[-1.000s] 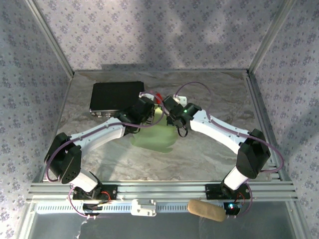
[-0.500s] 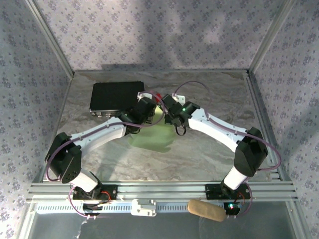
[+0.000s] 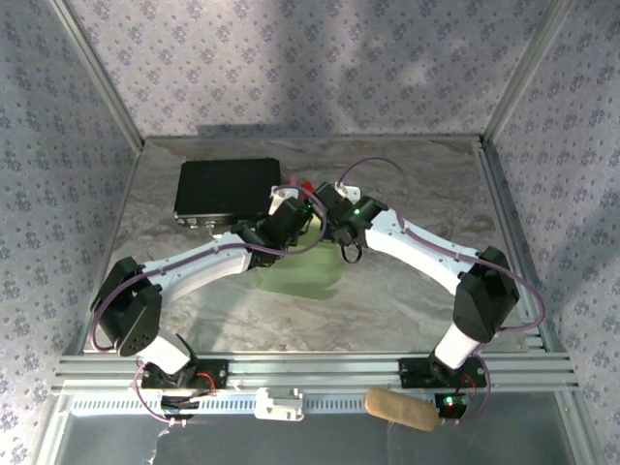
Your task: Fold the paper box
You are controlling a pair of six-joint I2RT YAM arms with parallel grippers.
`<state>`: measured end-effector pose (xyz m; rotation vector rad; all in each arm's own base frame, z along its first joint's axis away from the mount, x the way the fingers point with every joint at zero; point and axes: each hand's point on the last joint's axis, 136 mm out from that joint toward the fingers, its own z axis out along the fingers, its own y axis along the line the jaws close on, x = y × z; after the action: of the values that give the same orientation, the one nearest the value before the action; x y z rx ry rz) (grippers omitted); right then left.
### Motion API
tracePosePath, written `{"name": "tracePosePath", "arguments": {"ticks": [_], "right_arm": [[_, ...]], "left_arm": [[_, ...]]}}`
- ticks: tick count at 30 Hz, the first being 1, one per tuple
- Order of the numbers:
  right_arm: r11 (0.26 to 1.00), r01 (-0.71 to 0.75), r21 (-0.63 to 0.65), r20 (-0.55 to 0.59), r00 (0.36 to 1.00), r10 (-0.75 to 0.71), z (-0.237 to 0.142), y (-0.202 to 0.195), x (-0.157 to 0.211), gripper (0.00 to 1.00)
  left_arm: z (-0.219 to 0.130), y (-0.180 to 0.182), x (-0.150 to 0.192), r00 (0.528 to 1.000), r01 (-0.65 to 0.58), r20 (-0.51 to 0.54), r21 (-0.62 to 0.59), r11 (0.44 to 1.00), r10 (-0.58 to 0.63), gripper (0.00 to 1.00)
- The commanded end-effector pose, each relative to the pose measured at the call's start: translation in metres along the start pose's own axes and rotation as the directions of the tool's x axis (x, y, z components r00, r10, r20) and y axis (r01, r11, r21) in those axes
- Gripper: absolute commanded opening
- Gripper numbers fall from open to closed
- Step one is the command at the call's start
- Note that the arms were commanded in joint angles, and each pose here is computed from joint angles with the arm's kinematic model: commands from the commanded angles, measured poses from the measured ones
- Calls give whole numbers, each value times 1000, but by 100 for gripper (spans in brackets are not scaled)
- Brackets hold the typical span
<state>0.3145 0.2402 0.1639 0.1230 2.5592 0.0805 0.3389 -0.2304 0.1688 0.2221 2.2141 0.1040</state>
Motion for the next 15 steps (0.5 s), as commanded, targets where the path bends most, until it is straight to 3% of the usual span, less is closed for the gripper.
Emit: {"name": "tracePosePath", "arguments": {"ticks": [1, 4, 7, 15], "right_arm": [[999, -16, 48, 19, 1000, 15, -5, -7, -3, 0], [999, -17, 51, 17, 1000, 16, -4, -7, -4, 0], [998, -18, 53, 12, 1000, 17, -2, -7, -3, 0], [998, -21, 53, 11, 1000, 20, -2, -7, -5, 0]], "left_arm": [[-4, 12, 0, 1000, -4, -8, 12, 1000, 5, 31], [-10, 11, -3, 999, 29, -18, 76, 997, -27, 43], [-20, 5, -7, 999, 46, -18, 165, 985, -44, 49], [-35, 4, 0, 998, 57, -50, 269, 962, -46, 55]]}}
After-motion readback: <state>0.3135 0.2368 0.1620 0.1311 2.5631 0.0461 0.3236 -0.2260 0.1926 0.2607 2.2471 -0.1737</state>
